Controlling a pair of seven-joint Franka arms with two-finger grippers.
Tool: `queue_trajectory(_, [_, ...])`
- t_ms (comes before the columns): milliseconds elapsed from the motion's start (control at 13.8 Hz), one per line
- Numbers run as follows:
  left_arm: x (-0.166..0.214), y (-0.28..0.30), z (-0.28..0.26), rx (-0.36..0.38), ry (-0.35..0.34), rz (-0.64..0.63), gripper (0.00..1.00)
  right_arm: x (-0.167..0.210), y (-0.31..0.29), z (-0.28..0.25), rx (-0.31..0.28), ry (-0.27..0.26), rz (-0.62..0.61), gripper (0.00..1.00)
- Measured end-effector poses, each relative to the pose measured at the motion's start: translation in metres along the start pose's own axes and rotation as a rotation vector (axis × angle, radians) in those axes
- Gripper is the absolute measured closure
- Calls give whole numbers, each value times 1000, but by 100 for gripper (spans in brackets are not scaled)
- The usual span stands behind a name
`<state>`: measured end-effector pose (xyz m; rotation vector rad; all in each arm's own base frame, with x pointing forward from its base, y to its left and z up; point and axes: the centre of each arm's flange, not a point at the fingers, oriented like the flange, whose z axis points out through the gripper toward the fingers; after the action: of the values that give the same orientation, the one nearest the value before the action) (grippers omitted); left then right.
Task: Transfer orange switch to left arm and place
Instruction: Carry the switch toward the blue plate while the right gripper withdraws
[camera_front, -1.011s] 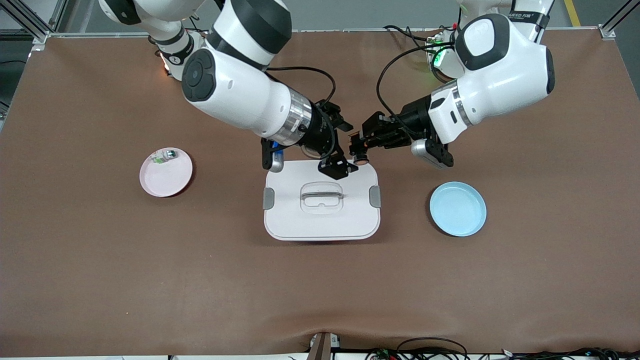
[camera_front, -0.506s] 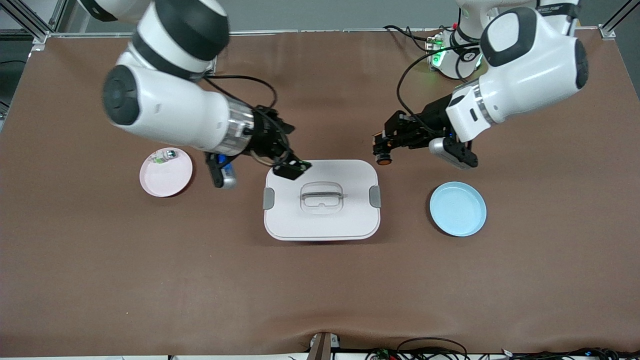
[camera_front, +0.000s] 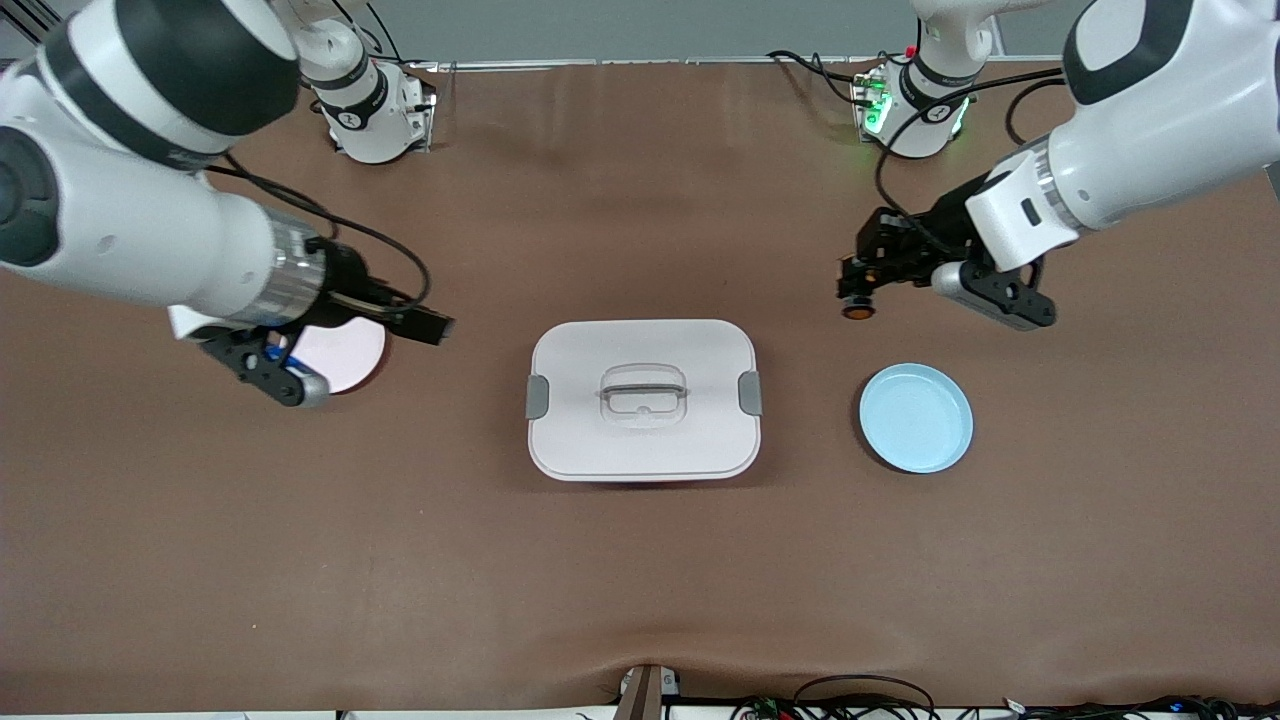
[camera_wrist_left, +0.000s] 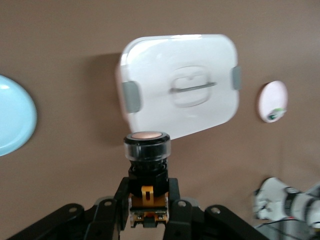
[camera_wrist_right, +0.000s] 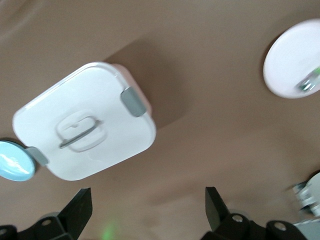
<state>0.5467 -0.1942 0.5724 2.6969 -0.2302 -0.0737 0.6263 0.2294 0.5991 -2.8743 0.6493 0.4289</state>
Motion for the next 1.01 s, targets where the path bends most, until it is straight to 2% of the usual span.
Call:
queue_trajectory(144, [-4,-9,-13,127,-25,24,67,18,25,-5,-67,26,-112,0])
queue_trajectory(289, [-5,-16,-19,213,-33,17,67,35,49,-9,-139,46,-232,0])
queue_trajectory(361, [-5,-21,-20,243,-33,-7,67,43,62,-12,-157,44,-271,0])
queue_trajectory(722, [13,-73,-6,255,-57,-128,67,94,147,-34,-182,19,-353,0])
queue_trajectory(1011, [38,-118,15,359,-18,-210,67,103,166,-36,-238,24,-371,0])
